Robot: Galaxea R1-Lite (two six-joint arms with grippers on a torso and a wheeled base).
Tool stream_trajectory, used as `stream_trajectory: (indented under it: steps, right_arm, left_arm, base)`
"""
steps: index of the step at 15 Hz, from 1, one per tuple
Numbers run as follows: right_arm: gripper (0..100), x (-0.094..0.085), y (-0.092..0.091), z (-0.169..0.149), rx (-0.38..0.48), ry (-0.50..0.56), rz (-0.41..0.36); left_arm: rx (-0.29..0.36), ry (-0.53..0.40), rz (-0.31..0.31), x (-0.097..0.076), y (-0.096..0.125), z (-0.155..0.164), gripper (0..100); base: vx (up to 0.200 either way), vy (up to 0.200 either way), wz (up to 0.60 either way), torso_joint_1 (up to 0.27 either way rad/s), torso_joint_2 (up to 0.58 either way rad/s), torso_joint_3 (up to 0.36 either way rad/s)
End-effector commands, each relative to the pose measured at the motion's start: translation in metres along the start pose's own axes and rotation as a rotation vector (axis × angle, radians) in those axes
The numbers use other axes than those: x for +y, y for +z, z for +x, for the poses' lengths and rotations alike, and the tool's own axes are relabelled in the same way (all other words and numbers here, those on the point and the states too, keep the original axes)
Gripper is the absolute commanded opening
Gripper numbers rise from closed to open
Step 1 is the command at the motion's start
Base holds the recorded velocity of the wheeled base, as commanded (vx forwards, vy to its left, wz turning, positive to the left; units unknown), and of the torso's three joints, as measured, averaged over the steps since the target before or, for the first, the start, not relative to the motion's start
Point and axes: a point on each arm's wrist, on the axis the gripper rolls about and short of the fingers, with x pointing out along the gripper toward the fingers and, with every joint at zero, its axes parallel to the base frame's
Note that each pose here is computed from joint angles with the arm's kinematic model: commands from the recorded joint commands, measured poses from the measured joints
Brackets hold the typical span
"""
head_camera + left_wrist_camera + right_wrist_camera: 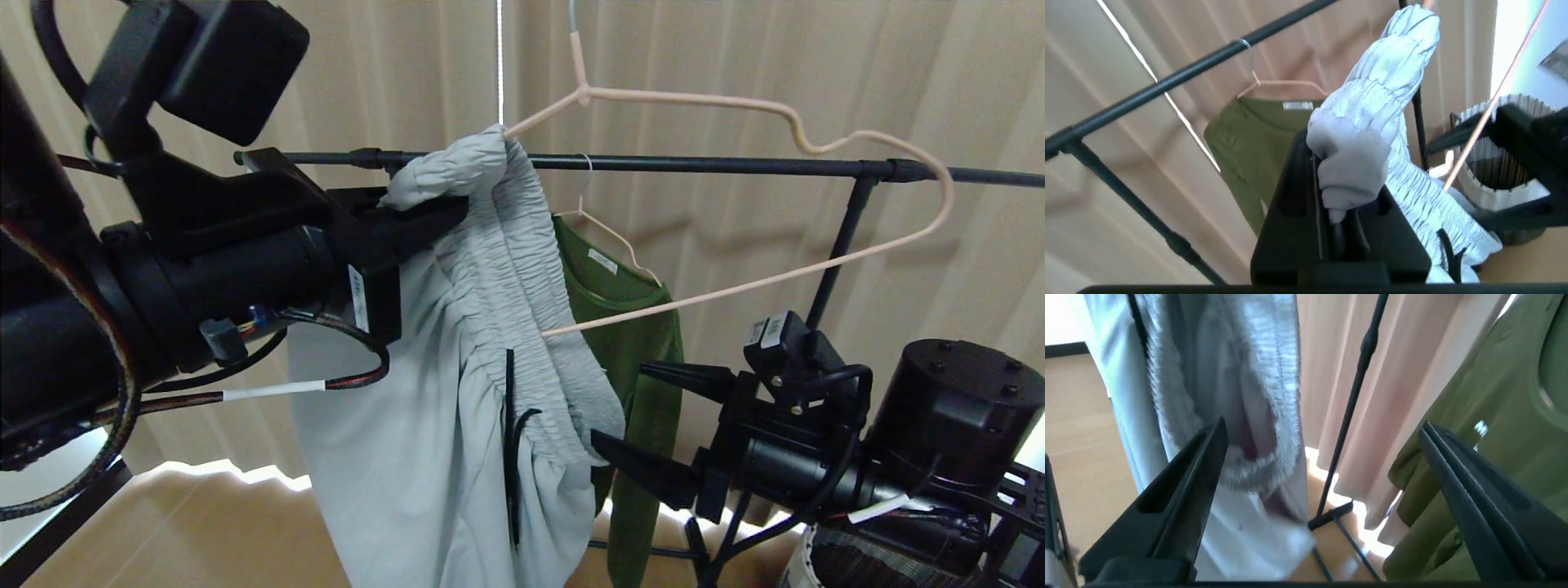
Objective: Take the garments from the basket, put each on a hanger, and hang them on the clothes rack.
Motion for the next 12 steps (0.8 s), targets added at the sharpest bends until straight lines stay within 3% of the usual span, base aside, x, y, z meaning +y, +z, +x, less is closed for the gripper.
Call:
stream_trajectory:
  steps: [1,4,5,12]
  right_arm:
    - [100,0.0,-0.003,0.002,0.013,0.0,0.003]
    - [100,0.0,-0.004,-0.001,0.016,-0.009,0.004]
    - [0,0.0,-0.005,-0.002,0.019,-0.017,0.005]
    - [0,-0.019,0.001,-0.028,-0.042,-0.173,-0.003]
  left_arm:
    - [-0.024,-0.024,-0.001,-0.002,0.002,-0.002,0]
    - [-0.034,-0.031,0.001,-0.001,0.004,-0.002,0]
    - [-0.034,-0.031,0.0,-0.001,0.004,-0.002,0]
    - [-0.008,0.011,0.014,0.008,-0.002,-0.003,0]
  base:
    - [0.0,0.0,0.0,0.0,0.0,0.0]
    - [0.0,0.0,0.0,0.0,0.0,0.0]
    - [0.0,0.0,0.0,0.0,0.0,0.0]
    - [0.0,0.0,0.0,0.0,0.0,0.0]
